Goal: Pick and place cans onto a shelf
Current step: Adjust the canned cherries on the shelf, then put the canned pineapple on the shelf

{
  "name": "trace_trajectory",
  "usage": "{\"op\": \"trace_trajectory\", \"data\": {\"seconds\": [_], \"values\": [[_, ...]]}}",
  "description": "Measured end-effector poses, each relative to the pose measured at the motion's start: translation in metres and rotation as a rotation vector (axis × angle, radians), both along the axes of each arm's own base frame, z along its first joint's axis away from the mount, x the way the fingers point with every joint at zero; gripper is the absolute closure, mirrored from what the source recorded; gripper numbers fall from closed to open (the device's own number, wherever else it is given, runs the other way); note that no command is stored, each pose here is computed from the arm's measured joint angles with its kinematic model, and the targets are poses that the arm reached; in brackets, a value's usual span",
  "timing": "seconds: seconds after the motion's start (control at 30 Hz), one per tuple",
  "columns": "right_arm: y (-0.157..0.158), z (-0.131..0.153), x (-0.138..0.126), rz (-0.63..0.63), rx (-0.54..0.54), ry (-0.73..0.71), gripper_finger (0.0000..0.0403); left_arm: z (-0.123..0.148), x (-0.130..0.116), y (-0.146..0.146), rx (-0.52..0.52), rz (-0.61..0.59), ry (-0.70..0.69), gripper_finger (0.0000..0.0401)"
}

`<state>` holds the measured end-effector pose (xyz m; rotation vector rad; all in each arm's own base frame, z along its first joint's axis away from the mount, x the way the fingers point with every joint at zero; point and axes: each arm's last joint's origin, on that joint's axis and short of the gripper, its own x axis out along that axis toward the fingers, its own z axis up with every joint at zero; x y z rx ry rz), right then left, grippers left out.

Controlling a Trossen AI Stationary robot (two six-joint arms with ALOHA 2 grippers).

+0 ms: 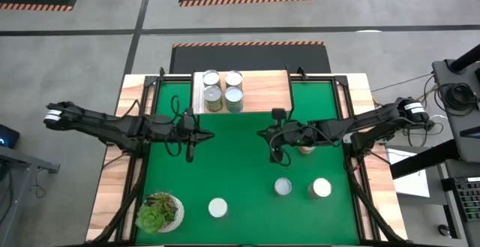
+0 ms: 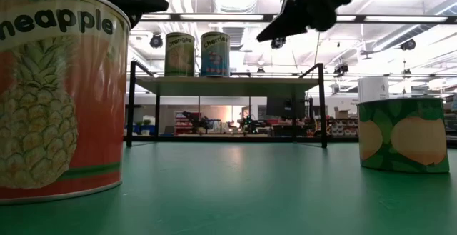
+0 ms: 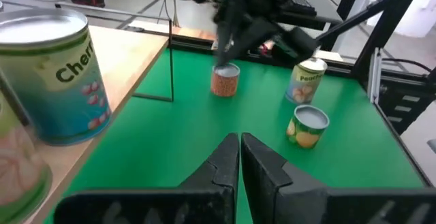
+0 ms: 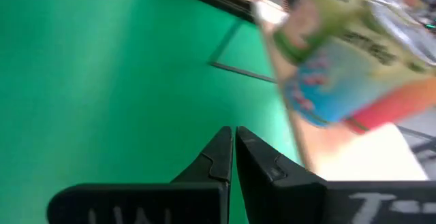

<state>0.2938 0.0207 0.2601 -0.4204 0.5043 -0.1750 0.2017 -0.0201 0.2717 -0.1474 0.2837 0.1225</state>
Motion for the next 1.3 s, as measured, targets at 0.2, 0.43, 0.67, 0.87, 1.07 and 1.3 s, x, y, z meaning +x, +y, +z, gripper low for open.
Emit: {"op": "trace_trajectory", "data": {"seconds": [0.2, 0.43, 0.67, 0.87, 1.07, 1.3], "values": [[-0.039, 0.005, 0.003, -0.046, -0.034, -0.045, 0.0394, 0.001, 0.007, -0.001, 0.001, 0.001, 0.007, 0.0401], [-0.084, 0.011, 0.014, 0.086, 0.073, -0.163, 0.0394, 0.006, 0.01, -0.001, 0.023, -0.004, 0.003, 0.0401], [-0.102, -0.009, 0.034, 0.072, 0.057, -0.222, 0.0394, 0.01, 0.009, -0.001, 0.031, -0.004, -0.008, 0.0401], [-0.105, -0.022, 0.046, 0.074, 0.026, -0.248, 0.0394, 0.01, 0.009, -0.001, 0.031, -0.004, -0.006, 0.0401], [-0.109, -0.024, 0.047, 0.024, 0.006, -0.256, 0.0394, 0.009, 0.009, -0.001, 0.031, -0.004, -0.005, 0.0401], [-0.102, -0.017, 0.042, 0.041, 0.058, -0.247, 0.0394, 0.009, 0.009, -0.001, 0.031, -0.005, -0.002, 0.0401]]}}
